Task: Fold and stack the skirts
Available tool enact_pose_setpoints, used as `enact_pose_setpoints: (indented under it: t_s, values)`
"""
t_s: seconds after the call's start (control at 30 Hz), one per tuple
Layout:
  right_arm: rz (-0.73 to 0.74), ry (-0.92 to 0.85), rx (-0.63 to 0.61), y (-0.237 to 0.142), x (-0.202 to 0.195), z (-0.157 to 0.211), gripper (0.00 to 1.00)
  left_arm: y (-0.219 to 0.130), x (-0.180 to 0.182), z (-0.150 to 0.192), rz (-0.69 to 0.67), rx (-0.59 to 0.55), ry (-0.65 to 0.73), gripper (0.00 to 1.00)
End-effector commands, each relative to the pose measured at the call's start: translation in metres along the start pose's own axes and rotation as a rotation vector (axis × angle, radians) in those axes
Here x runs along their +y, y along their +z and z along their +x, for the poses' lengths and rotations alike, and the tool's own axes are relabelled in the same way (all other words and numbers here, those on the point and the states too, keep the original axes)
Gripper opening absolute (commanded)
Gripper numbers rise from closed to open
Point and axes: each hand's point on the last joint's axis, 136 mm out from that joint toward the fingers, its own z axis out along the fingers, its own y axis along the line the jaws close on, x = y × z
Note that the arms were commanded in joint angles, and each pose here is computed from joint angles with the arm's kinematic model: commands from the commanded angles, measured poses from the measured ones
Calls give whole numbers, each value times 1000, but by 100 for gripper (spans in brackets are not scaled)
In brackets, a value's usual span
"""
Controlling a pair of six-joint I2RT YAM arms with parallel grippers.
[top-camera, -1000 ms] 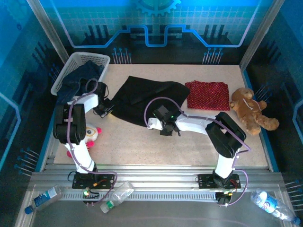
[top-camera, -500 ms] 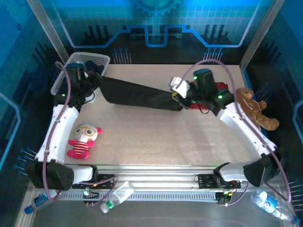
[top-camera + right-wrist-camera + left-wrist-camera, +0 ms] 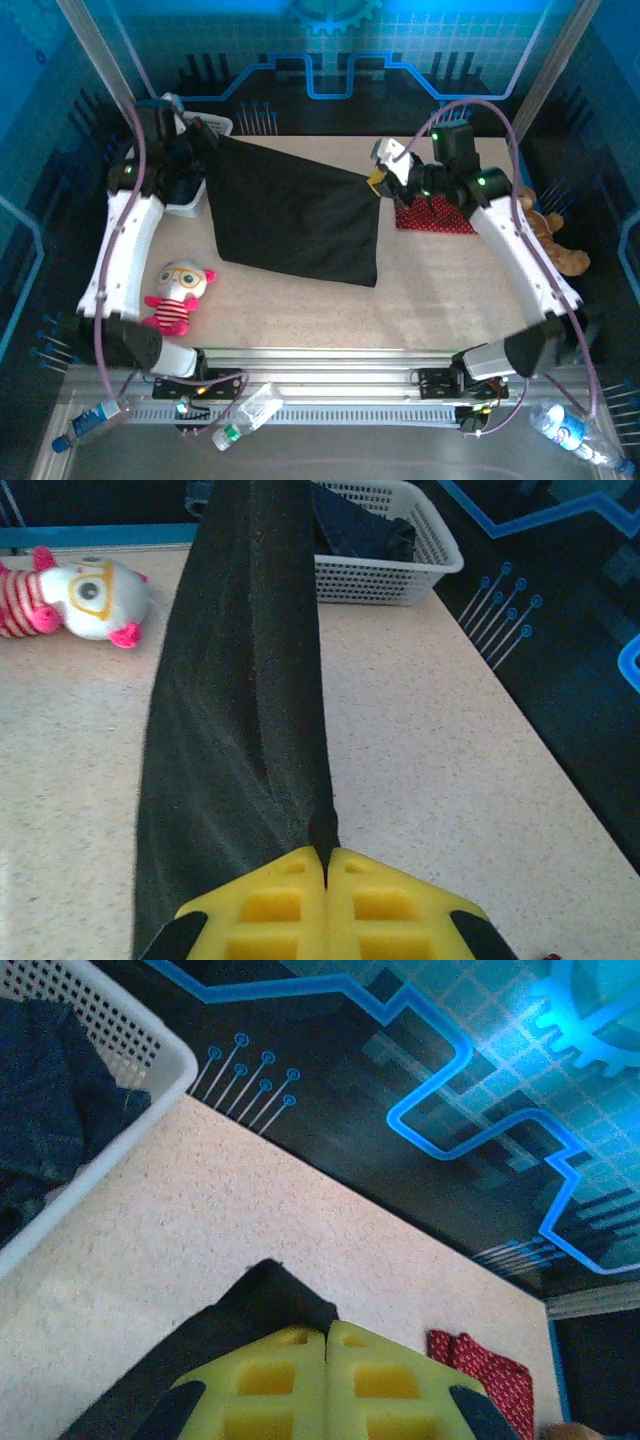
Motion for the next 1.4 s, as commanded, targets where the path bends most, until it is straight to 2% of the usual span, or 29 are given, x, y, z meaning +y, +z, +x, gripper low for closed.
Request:
enact_pose_setpoints:
  t_s: [0.0, 0.1, 0.17, 0.3, 0.43, 0.5, 0.6, 0.67, 0.7, 0.73, 0.77, 0.8, 0.83, 0.87, 0.93, 1.0, 1.1, 1.23, 1.37]
  values:
    - [67, -103, -62, -5, -45, -31, 0, 21, -26, -56, 38, -130, 91, 0]
    - [96, -152, -62, -3, -75, -53, 0, 28, -50, -95, 70, -191, 120, 0]
    - [102, -195, -70, -6, -83, -68, 0, 20, -67, -111, 106, -222, 136, 0]
    - [106, -266, -61, -6, -88, -74, 0, 8, -67, -107, 110, -214, 144, 0]
    - [70, -324, 115, 24, -70, -31, 0, 14, -29, -50, 59, -81, 84, 0]
    - [20, -357, 223, 47, -48, 7, 0, 23, 1, -3, 11, 23, 39, 0]
    - [-92, -425, 371, 80, 7, 75, 0, 33, 74, 84, -146, 160, -87, 0]
    - [-213, -360, 453, 90, 55, 114, 12, 30, 129, 152, -260, 252, -205, 11]
    - [-266, -319, 477, 90, 76, 125, 25, 24, 147, 177, -299, 283, -250, 15]
    - [-318, -260, 482, 88, 97, 132, 46, 16, 163, 200, -334, 310, -288, 30]
    - [-361, -196, 475, 85, 114, 136, 61, 7, 174, 215, -363, 325, -309, 57]
    - [-379, -149, 454, 82, 123, 136, 83, 1, 180, 221, -379, 329, -313, 76]
    - [-376, -105, 423, 80, 127, 132, 100, -5, 182, 222, -386, 324, -301, 89]
    - [-362, -76, 392, 78, 127, 130, 100, -9, 183, 219, -400, 320, -280, 98]
    - [-270, -36, 334, 78, 112, 123, 100, -9, 177, 207, -399, 311, -242, 99]
    - [-104, 75, 284, 82, 81, 116, 100, -1, 169, 198, -387, 317, -226, 99]
    - [101, 338, 165, 86, 33, 108, 100, 20, 152, 193, -338, 334, -221, 99]
    - [166, 610, 54, 100, 12, 108, 100, 56, 118, 199, -240, 385, -199, 99]
    - [309, 780, 36, 116, -13, 123, 99, 91, 101, 214, -210, 447, -177, 99]
